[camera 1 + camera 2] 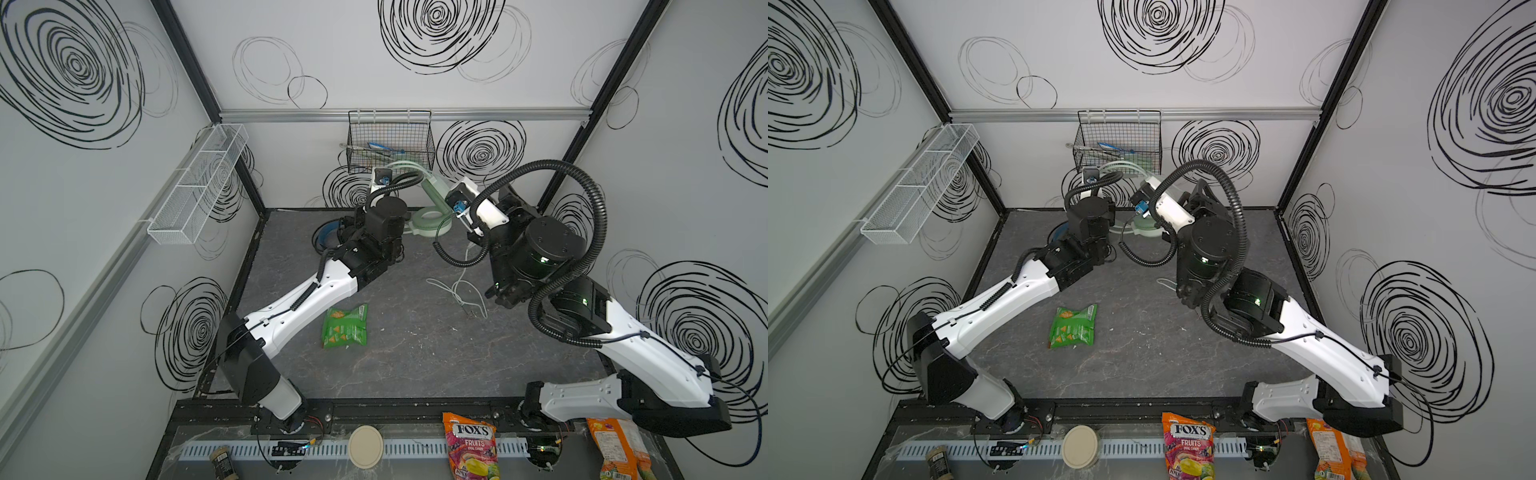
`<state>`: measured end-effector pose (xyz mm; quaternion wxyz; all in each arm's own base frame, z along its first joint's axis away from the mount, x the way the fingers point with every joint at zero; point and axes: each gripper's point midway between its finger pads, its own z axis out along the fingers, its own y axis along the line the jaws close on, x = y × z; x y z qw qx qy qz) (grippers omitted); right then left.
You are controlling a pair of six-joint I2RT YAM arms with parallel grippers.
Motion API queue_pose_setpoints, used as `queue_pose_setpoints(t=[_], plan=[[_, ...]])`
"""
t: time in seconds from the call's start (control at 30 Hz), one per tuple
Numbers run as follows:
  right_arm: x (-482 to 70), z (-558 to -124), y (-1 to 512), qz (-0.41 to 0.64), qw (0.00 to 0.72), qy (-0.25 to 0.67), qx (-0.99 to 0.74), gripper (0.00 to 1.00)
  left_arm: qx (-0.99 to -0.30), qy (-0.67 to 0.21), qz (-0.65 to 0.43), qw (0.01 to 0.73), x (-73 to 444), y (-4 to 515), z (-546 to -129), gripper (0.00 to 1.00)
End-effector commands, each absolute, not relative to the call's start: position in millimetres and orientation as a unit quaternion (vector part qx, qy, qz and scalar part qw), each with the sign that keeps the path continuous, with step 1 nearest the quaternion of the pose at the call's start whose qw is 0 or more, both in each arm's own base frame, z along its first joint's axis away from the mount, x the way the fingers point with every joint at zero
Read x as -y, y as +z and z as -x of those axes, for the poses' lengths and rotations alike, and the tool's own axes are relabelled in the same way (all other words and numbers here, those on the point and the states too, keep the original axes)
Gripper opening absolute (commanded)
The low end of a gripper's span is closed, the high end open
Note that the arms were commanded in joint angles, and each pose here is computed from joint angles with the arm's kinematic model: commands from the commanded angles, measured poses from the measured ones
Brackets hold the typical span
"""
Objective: Wrap the headphones
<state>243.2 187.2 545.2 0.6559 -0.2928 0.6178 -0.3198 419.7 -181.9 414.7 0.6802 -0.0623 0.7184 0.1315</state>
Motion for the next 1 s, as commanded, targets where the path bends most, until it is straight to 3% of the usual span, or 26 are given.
queue_pose_setpoints(t=[0.0,0.23,0.5,0.77,0.97], plan=[[-199,-217,564,0.273,0.702,-0.245,-0.611,0.02,-0.672,0.088,0.161,0.718,149,462,-413,0.00],[-275,-191,532,0.321,0.705,-0.163,-0.610,0.04,-0.678,-0.034,0.185,0.711,172,480,-423,0.00],[-252,-204,525,0.245,0.712,-0.121,-0.647,0.09,-0.681,-0.163,0.179,0.691,178,501,-395,0.00],[-254,-201,514,0.286,0.716,-0.080,-0.632,0.16,-0.682,-0.147,0.165,0.697,161,498,-387,0.00],[-278,-175,520,0.337,0.727,0.054,-0.596,0.15,-0.673,-0.189,0.172,0.694,169,500,-389,0.00]])
